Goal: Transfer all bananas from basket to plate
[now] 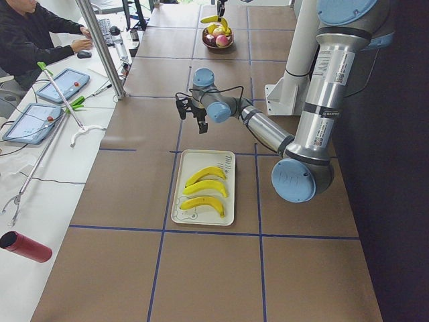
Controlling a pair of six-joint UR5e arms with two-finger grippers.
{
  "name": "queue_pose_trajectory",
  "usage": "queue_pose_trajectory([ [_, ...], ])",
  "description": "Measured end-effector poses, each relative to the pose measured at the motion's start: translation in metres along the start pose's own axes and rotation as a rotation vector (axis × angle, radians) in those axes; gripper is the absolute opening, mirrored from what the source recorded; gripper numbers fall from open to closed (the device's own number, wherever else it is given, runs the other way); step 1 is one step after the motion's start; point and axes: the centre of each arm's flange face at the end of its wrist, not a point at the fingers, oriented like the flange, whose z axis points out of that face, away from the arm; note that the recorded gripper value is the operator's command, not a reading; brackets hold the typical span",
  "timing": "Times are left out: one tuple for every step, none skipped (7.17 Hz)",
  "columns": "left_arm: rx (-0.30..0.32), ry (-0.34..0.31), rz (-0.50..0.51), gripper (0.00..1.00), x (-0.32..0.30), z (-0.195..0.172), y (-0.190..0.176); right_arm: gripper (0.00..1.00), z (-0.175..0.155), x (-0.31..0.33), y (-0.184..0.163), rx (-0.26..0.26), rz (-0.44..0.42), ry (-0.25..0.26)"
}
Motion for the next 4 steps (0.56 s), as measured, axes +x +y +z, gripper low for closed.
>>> queue_pose_trajectory([
  [-0.001,0.009,-0.010,0.93,0.008,-0.001,0.002,0.00,-0.010,-0.014,-0.013,0.011,0.018,-0.065],
  [-0.006,0.029,-0.025,0.94,0.023,-0.002,0.007,0.00,-0.016,-0.039,-0.033,0.018,0.078,-0.128],
  [-0.019,0.057,-0.041,0.99,0.046,-0.003,0.018,0.00,-0.016,-0.078,-0.055,0.015,0.147,-0.194],
  [-0.034,0.094,-0.058,0.99,0.071,-0.008,0.030,0.00,-0.014,-0.128,-0.076,0.005,0.206,-0.266],
])
